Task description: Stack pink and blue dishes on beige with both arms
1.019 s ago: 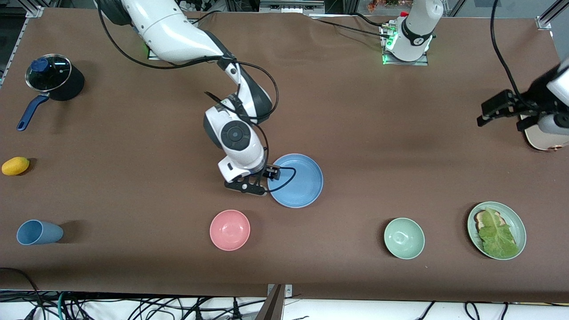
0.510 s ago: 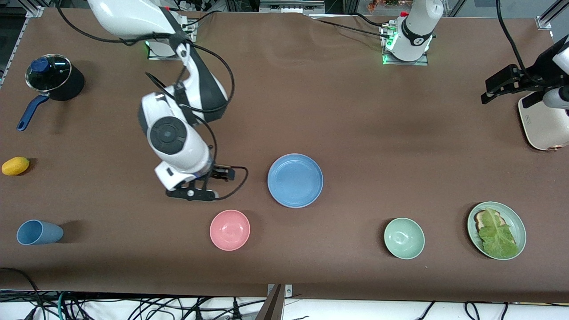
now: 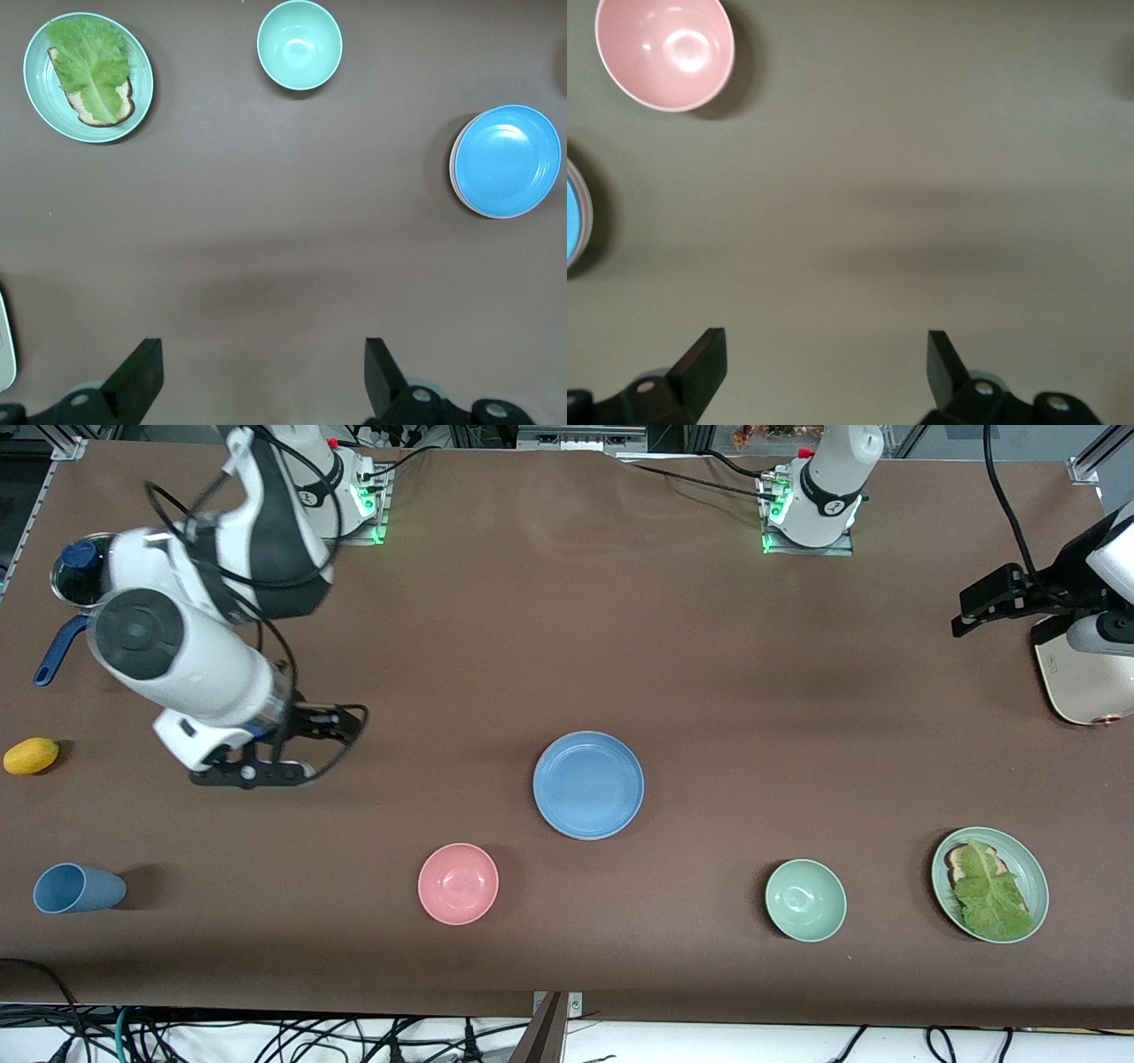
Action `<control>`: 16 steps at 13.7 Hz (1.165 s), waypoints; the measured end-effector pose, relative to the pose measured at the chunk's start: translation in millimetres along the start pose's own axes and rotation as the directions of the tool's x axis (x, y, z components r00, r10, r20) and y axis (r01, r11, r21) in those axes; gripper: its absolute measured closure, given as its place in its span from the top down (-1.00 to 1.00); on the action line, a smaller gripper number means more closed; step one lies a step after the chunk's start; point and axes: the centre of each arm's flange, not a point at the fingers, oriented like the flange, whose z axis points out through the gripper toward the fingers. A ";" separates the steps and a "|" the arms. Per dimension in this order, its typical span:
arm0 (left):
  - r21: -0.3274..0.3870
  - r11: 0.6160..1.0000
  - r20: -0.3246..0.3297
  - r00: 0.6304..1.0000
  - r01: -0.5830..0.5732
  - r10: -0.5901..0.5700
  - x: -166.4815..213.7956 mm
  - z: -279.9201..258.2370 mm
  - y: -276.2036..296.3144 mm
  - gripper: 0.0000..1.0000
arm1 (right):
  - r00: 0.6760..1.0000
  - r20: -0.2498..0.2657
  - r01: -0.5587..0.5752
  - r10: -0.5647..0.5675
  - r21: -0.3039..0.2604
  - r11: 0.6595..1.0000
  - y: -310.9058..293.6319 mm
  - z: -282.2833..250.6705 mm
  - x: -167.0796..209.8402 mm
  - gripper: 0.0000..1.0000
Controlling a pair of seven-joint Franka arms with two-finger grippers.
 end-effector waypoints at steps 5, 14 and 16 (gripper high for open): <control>0.000 1.000 0.014 1.000 0.009 -0.009 4.7 7.5 -5.0 1.00 | 0.997 0.065 -0.042 0.039 0.054 0.998 106.4 -38.6 -20.5 1.00; 0.002 1.000 0.045 0.999 0.009 -0.009 14.7 24.4 -4.5 1.00 | 0.999 0.044 0.014 -0.018 0.081 0.997 144.7 -87.2 -87.8 1.00; 0.002 1.000 0.045 0.999 0.008 -0.008 14.6 24.4 -4.1 1.00 | 0.999 0.041 0.024 -0.027 0.079 0.997 139.6 -88.6 -88.8 1.00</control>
